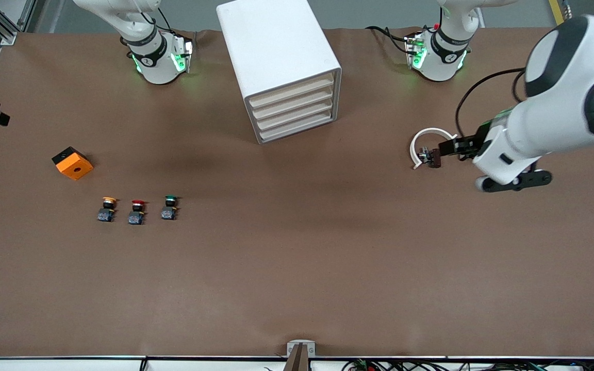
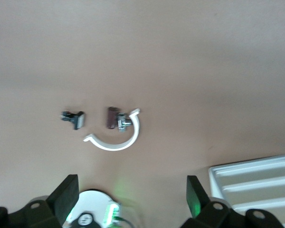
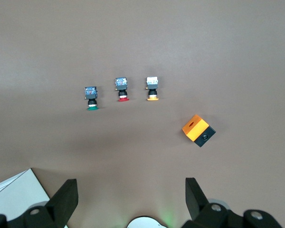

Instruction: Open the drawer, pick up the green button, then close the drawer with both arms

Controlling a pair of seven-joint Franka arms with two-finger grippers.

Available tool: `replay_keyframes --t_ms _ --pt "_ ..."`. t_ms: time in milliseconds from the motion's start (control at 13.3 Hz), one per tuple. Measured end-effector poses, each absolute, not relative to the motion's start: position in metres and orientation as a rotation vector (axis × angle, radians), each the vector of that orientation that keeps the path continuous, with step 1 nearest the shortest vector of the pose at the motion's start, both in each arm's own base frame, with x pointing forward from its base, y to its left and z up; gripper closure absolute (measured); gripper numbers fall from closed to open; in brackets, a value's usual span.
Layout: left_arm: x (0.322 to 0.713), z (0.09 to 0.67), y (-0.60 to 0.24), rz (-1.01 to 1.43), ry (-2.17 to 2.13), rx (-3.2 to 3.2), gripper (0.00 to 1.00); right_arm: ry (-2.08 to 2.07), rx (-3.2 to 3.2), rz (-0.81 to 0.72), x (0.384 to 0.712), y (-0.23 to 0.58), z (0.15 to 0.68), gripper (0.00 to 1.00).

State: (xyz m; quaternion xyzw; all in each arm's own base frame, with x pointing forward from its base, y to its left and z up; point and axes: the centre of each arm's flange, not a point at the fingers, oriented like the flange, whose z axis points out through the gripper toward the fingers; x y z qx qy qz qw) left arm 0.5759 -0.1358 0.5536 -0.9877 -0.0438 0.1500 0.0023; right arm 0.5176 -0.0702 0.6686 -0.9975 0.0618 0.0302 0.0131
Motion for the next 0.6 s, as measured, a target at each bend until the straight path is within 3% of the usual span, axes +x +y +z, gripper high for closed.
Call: replay_keyframes --t_ms 302,603 --pt "0.536 0.571 -0.07 0.455 -0.019 -3.099 0.0 0.193 -3.102 0.068 0.494 -0.069 0.658 0.0" --pt "0.494 0.565 -0.041 0.241 -0.011 -3.137 0.0 0.183 -3.105 0.05 0.492 -0.065 0.661 0.0"
